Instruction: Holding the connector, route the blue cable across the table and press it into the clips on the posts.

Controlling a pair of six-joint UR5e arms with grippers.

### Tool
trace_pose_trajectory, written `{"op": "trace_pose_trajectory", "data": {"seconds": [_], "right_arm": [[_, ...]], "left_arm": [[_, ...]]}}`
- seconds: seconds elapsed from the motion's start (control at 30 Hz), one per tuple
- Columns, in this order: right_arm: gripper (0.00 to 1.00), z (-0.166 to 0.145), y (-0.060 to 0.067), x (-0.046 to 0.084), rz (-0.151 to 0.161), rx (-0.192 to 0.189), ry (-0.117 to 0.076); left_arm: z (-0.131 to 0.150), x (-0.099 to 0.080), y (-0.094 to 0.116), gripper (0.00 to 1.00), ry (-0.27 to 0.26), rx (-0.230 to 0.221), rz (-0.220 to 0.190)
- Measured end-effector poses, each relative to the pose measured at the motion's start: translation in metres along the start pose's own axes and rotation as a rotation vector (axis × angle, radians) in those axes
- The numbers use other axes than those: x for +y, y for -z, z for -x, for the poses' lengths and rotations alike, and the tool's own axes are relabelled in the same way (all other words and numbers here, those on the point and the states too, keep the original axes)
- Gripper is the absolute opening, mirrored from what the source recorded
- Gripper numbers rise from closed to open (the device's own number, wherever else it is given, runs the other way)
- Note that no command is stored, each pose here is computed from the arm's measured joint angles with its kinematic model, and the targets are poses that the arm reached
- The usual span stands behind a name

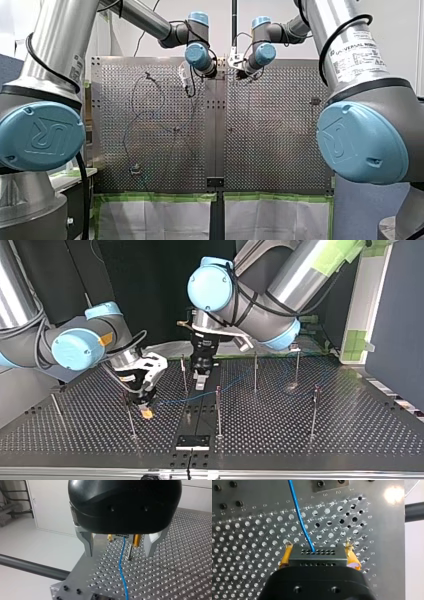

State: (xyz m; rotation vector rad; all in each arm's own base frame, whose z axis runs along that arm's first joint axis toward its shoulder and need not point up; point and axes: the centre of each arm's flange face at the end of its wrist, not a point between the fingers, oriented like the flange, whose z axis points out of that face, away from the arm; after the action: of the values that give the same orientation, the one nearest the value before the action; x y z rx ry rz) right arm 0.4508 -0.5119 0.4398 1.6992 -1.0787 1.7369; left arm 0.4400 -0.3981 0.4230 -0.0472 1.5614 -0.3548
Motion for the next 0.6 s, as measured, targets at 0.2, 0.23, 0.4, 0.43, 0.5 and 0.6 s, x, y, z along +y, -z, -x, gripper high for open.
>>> {"op": "trace_pose_trajectory", "data": {"seconds": [0.2,0.23,0.4,0.43,0.5,0.6], "right_arm": [[0.0,-0.002,0.008,-0.001,0.002,-0.002,0.001],[0.0,-0.001,0.01,0.0,0.003,-0.005,0.002],[0.0,0.002,0.017,0.002,0.008,-0.017,0.011],[0.0,0.002,0.017,0.002,0.009,-0.018,0.013],[0.0,0.002,0.018,0.003,0.009,-0.018,0.014],[0.0,0.001,0.019,0.003,0.009,-0.017,0.015]], "left_arm": [[-0.011,-0.014,-0.015,1.0,-0.018,0.004,0.013],[-0.011,-0.015,-0.017,1.0,-0.017,-0.001,0.017],[0.001,-0.023,-0.027,1.0,-0.002,-0.04,0.022],[0.004,-0.024,-0.028,1.0,0.001,-0.046,0.021],[0.007,-0.027,-0.032,1.0,0.005,-0.054,0.018],[0.004,-0.03,-0.037,1.0,0.003,-0.048,0.011]]}}
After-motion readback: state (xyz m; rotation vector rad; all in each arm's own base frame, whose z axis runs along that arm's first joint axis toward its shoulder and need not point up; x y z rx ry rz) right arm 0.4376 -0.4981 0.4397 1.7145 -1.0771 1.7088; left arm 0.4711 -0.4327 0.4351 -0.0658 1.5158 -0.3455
